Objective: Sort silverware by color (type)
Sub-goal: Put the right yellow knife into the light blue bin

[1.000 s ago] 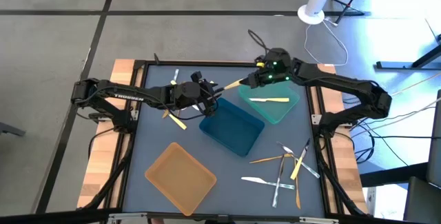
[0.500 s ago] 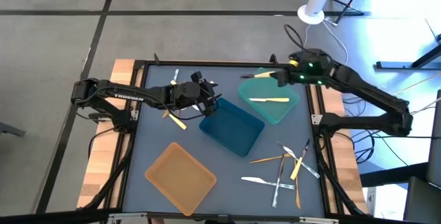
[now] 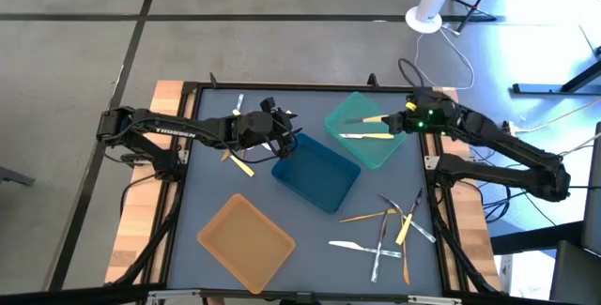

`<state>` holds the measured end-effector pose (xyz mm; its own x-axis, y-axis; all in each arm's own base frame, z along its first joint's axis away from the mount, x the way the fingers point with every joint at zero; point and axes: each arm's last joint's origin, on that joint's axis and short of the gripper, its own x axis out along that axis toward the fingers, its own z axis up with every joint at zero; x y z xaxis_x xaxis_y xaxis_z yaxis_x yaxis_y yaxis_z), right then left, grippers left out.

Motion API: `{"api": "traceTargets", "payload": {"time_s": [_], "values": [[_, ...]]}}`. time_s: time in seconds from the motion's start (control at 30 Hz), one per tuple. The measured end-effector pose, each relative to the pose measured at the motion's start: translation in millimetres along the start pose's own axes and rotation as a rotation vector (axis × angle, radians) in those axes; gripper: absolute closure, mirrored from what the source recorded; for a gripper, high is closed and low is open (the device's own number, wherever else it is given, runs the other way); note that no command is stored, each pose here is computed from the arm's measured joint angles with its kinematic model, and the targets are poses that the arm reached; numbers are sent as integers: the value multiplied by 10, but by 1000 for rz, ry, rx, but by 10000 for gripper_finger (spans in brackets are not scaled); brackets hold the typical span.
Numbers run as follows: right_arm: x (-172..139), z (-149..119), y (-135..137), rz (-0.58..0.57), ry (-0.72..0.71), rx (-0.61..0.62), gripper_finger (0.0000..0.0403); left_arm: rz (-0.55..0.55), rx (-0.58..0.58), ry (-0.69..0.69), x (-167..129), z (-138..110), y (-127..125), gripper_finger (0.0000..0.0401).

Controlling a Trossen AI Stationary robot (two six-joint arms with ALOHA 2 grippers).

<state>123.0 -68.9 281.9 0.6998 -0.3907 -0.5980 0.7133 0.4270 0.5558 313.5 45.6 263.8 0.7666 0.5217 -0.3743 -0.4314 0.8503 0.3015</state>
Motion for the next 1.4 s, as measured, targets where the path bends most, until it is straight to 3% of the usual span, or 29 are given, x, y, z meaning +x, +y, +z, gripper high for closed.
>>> {"api": "traceTargets", "payload": {"time_s": [0.33,0.67,1.03,1.4], "values": [[316,-233,-203,73,3,66,398,0,-1,0,0,0,0,209],[447,-369,-334,42,31,104,397,0,-1,0,0,0,0,209],[458,-376,-351,11,25,102,332,0,-1,0,0,0,-1,209],[459,-367,-357,-12,-3,90,322,-6,-4,0,0,0,-3,209]]}}
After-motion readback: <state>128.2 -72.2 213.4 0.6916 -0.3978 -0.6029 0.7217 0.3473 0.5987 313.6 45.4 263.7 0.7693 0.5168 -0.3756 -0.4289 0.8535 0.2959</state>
